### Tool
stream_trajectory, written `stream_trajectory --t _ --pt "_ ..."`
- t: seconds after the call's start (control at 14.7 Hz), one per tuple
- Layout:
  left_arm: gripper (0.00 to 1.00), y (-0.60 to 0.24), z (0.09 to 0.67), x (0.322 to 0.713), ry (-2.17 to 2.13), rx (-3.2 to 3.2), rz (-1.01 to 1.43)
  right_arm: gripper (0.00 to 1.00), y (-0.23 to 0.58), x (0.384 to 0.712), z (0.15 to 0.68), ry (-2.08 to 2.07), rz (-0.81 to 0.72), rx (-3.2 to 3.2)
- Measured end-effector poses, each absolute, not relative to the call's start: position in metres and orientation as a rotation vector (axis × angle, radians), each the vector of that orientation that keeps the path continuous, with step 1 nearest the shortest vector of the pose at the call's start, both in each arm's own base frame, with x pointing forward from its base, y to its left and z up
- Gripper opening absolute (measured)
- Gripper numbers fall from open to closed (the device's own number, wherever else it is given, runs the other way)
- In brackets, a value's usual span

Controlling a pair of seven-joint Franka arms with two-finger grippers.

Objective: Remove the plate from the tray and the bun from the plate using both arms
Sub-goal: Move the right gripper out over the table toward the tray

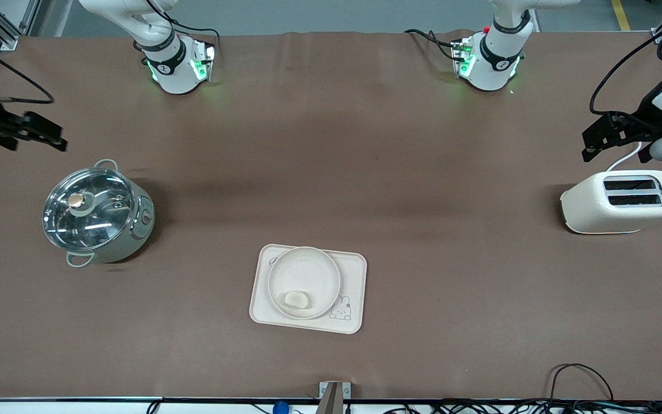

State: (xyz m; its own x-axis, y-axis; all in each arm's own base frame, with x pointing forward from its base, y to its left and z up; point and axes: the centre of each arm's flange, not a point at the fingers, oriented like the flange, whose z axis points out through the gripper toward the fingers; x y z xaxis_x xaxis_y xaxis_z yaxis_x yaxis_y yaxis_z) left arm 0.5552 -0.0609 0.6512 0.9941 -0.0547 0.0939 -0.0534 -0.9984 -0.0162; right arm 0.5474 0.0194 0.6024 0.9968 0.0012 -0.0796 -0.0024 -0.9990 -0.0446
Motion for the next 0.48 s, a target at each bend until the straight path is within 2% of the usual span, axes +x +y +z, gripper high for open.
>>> stream_trajectory --t 0.48 --pt "1.00 -0.068 0.652 0.555 0.106 -3.123 -0.149 1.00 0.134 0.603 0.451 -0.106 0.117 -2.934"
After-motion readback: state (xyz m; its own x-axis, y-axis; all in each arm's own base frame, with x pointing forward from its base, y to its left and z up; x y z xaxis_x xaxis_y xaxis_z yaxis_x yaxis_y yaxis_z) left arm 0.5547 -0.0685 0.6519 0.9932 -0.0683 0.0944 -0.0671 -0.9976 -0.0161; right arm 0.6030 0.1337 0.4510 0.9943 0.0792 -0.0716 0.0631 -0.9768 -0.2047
